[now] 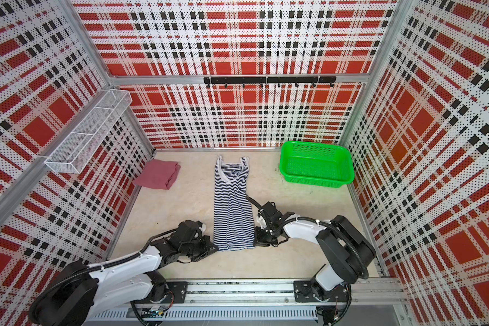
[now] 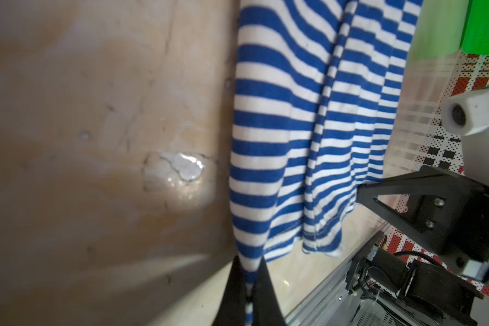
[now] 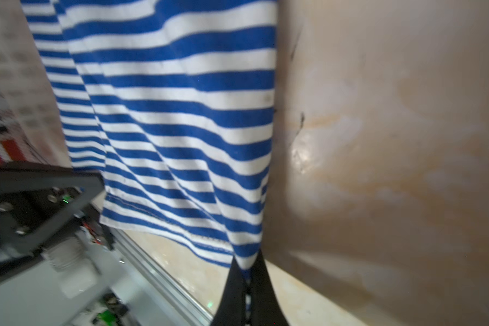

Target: Fold and stack the tank tops

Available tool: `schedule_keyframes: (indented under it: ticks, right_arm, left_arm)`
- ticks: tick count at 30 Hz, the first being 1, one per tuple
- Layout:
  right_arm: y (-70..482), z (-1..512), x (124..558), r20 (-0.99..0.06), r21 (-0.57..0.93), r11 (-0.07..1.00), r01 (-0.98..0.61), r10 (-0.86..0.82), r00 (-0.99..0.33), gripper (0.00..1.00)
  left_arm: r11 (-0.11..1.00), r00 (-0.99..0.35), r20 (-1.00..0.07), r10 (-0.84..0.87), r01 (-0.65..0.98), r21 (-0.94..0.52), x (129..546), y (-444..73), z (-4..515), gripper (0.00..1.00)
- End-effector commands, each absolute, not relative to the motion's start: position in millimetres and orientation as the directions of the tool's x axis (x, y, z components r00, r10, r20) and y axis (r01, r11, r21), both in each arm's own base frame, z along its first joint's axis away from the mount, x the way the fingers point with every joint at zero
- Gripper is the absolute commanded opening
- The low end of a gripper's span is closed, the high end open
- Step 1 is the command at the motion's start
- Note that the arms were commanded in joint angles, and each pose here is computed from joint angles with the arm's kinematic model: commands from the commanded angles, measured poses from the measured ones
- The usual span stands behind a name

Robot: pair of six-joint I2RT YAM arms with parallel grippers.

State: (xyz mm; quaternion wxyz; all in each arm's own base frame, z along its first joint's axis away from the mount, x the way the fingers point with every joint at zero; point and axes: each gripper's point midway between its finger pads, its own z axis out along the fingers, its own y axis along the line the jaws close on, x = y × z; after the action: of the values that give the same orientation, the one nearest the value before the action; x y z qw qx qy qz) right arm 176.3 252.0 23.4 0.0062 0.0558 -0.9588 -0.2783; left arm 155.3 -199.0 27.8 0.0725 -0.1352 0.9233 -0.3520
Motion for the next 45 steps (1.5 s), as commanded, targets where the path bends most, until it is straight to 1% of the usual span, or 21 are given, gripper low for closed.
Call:
schedule_keyframes:
  ticks: [1,5,9,12,16,20,22,25,32,38,42,43,45]
  right_arm:
    - [243,41,172,-0.058,0.468,0.872,-0.141,-0.129,-0.990,0.00]
    - [245,73,178,-0.123,0.460,0.866,-0.197,-0.157,-0.980,0.00]
    - [249,102,196,-0.184,0.409,0.868,-0.282,-0.224,-0.957,0.00]
    - [249,111,212,-0.218,0.338,0.876,-0.345,-0.283,-0.934,0.00]
    - [252,124,244,-0.278,0.277,0.873,-0.401,-0.327,-0.903,0.00]
    - [258,128,278,-0.322,0.211,0.861,-0.462,-0.385,-0.865,0.00]
    - [263,126,291,-0.326,0.197,0.846,-0.496,-0.420,-0.847,0.00]
    - [271,127,317,-0.368,0.164,0.825,-0.541,-0.457,-0.809,0.00]
    - [293,131,382,-0.444,0.147,0.789,-0.597,-0.487,-0.752,0.00]
    - [303,127,423,-0.468,0.152,0.764,-0.628,-0.504,-0.726,0.00]
    - [306,123,447,-0.482,0.173,0.764,-0.622,-0.485,-0.730,0.00]
    - [308,121,454,-0.491,0.183,0.760,-0.624,-0.479,-0.727,0.00]
    - [310,116,469,-0.509,0.199,0.756,-0.623,-0.464,-0.725,0.00]
  left_arm:
    - [0.722,-0.950,-0.051,-0.307,-0.198,-0.663,150,-198,46,0.00]
    - [0.705,-0.928,-0.118,-0.353,-0.181,-0.685,162,-194,80,0.00]
    - [0.729,-0.923,-0.182,-0.340,-0.136,-0.671,181,-195,101,0.00]
    - [0.761,-0.919,-0.234,-0.319,-0.101,-0.641,199,-192,110,0.00]
    - [0.791,-0.904,-0.296,-0.308,-0.070,-0.608,227,-182,116,0.00]
    - [0.814,-0.877,-0.368,-0.308,-0.043,-0.579,261,-168,122,0.00]
    - [0.818,-0.867,-0.391,-0.309,-0.032,-0.575,278,-163,123,0.00]
    - [0.836,-0.852,-0.427,-0.303,-0.023,-0.548,304,-153,121,0.00]
    - [0.842,-0.846,-0.465,-0.261,0.036,-0.539,356,-164,120,0.00]
    - [0.849,-0.827,-0.509,-0.241,0.074,-0.523,406,-164,127,0.00]
    - [0.854,-0.840,-0.498,-0.215,0.086,-0.513,436,-171,112,0.00]
    - [0.856,-0.838,-0.492,-0.236,0.060,-0.514,449,-159,106,0.00]
    - [0.856,-0.839,-0.489,-0.238,0.057,-0.514,465,-158,94,0.00]
